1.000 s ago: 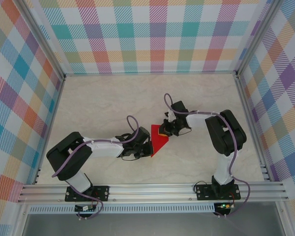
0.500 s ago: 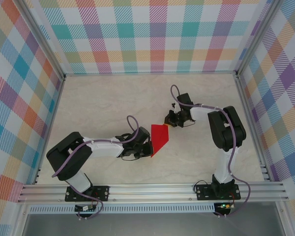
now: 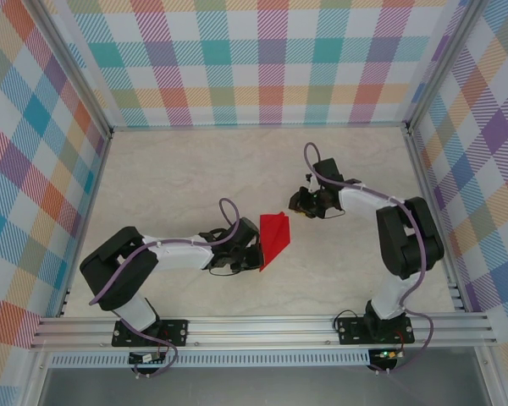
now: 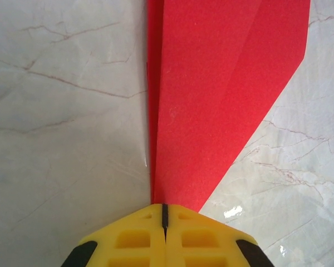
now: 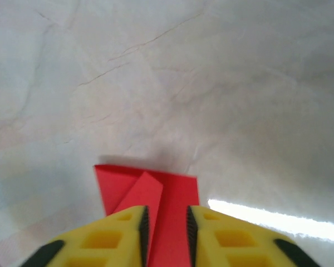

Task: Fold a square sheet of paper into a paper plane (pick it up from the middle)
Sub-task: Fourth fold the wing at the center of the table, then turn over the paper at the center of the table.

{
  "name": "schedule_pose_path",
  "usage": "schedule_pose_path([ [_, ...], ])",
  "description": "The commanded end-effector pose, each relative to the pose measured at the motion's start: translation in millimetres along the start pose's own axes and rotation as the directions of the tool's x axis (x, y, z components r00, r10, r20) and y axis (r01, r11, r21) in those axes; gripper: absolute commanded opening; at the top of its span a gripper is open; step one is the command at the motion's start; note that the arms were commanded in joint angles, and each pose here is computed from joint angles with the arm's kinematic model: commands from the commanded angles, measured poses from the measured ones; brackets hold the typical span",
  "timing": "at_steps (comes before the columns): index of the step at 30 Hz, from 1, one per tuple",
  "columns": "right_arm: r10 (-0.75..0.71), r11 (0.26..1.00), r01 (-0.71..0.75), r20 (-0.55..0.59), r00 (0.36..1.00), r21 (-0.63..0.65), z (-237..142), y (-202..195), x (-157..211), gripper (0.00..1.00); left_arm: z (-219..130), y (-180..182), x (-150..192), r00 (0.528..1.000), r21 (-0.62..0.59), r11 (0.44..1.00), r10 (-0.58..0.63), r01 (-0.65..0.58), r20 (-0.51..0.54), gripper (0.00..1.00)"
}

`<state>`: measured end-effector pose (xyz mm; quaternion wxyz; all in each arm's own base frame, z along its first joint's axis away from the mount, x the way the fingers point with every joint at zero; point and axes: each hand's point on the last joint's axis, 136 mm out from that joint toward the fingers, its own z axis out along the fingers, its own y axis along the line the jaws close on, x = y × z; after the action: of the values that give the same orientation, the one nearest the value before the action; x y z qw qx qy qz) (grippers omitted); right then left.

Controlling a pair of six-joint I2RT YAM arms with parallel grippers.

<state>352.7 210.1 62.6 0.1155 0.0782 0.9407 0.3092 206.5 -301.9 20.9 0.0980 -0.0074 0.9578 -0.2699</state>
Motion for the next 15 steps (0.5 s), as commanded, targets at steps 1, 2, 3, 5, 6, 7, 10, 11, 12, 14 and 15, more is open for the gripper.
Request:
schedule_pose_path([
  [1,0.034,0.997,-0.038,-0.054,0.998,-0.068,-9,7,28,0.36,-18,-11,-9,1.000,-0.009,1.000,0.011,-0.011,0.025,0.16],
  [2,0.040,0.995,-0.046,-0.072,0.997,-0.092,-11,9,35,0.41,-24,-15,-16,0.999,-0.017,1.000,0.007,-0.006,0.053,0.22],
  [3,0.045,0.993,-0.054,-0.089,0.995,-0.109,-12,11,42,0.45,-28,-16,-22,0.997,-0.032,1.000,0.001,0.001,0.077,0.25],
  [5,0.049,0.988,-0.065,-0.112,0.992,-0.137,-13,14,54,0.50,-36,-15,-33,0.992,-0.068,0.998,-0.006,0.014,0.128,0.32],
  [6,0.051,0.987,-0.068,-0.120,0.991,-0.146,-12,15,59,0.51,-39,-11,-36,0.989,-0.091,0.996,-0.008,0.022,0.150,0.35],
  [7,0.046,0.985,-0.067,-0.132,0.990,-0.156,-10,18,65,0.52,-42,-7,-40,0.985,-0.113,0.993,-0.013,0.033,0.172,0.38],
  [10,0.030,0.986,-0.056,-0.161,0.987,-0.158,-3,21,75,0.54,-46,7,-42,0.980,-0.172,0.983,-0.030,0.064,0.194,0.44],
  [11,0.028,0.986,-0.055,-0.169,0.985,-0.157,1,22,77,0.54,-47,11,-41,0.979,-0.182,0.981,-0.037,0.073,0.198,0.46],
  [12,0.028,0.985,-0.057,-0.177,0.984,-0.161,4,23,78,0.54,-48,13,-41,0.978,-0.188,0.979,-0.041,0.080,0.203,0.48],
  [14,0.020,0.983,-0.055,-0.194,0.981,-0.175,11,26,80,0.53,-50,19,-41,0.976,-0.201,0.975,-0.051,0.095,0.211,0.50],
  [15,0.015,0.982,-0.052,-0.202,0.979,-0.180,14,28,81,0.52,-51,24,-40,0.975,-0.211,0.972,-0.057,0.104,0.215,0.52],
])
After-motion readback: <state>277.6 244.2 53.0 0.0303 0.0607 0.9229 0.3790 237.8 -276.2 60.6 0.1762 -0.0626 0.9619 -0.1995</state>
